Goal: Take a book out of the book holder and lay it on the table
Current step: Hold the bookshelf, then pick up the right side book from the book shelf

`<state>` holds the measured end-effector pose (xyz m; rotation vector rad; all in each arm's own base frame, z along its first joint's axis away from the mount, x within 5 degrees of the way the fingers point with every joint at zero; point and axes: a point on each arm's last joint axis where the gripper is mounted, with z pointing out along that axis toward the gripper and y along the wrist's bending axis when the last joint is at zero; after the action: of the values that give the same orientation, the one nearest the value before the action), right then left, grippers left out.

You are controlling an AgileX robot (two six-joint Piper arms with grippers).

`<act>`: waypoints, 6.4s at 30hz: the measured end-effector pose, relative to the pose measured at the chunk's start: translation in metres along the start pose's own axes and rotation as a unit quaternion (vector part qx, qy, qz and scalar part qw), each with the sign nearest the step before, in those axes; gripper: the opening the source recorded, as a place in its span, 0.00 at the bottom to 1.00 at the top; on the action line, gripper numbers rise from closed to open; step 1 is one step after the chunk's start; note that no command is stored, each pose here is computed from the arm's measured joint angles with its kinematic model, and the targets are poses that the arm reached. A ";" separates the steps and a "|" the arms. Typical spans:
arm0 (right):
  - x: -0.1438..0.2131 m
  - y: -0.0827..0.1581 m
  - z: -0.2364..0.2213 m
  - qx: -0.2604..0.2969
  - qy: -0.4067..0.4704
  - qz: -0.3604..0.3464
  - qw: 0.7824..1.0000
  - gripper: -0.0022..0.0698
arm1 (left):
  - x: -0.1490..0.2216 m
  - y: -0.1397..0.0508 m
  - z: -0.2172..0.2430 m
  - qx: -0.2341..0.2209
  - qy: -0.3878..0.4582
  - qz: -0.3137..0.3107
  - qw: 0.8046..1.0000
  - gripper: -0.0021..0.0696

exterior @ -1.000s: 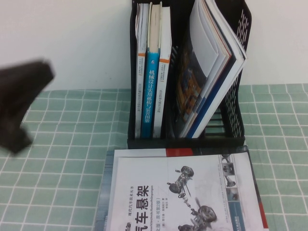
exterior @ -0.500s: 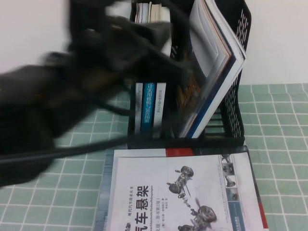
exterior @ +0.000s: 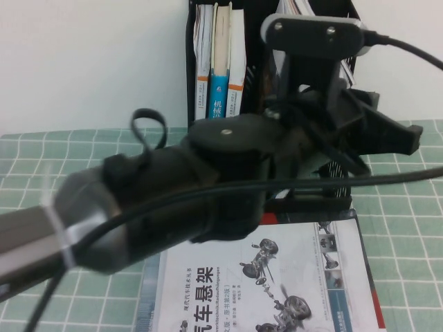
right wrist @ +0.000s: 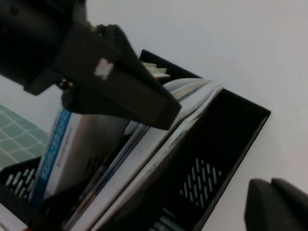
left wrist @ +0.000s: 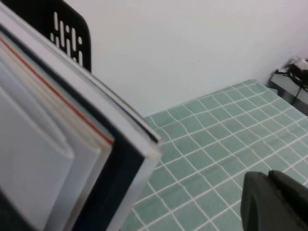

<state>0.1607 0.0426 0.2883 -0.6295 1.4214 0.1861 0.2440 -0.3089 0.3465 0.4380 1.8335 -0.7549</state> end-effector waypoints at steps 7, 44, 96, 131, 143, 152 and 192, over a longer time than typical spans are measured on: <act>0.015 -0.003 0.011 -0.006 0.030 -0.004 1.000 0.03 | -0.001 0.003 0.026 -0.031 -0.007 -0.012 0.999 0.03; 0.086 0.002 0.125 -0.057 -0.010 0.169 0.984 0.61 | 0.004 0.026 0.023 -0.142 -0.021 -0.068 0.987 0.03; 0.104 0.010 0.156 -0.072 0.009 0.159 0.985 0.61 | 0.014 0.042 0.047 -0.031 0.020 -0.252 0.967 0.03; 0.099 0.020 0.161 -0.060 -0.007 0.181 0.982 0.61 | 0.013 0.018 0.035 -0.081 -0.001 -0.136 0.987 0.03; 0.098 0.022 0.162 -0.063 -0.008 0.182 0.981 0.61 | -0.026 0.037 0.029 -0.101 -0.055 -0.131 0.985 0.03; 0.098 0.024 0.185 -0.073 -0.019 0.196 0.978 0.57 | -0.026 0.038 0.029 -0.106 -0.055 -0.122 0.985 0.03; -0.093 -0.014 0.087 0.013 -0.182 -0.016 0.983 0.07 | -0.141 0.026 -0.166 -0.225 -0.218 0.096 0.945 0.03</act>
<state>0.2272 0.0980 0.3828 -0.5637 1.0580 0.2447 0.1987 -0.1699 0.5100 0.1300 1.4560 -0.2539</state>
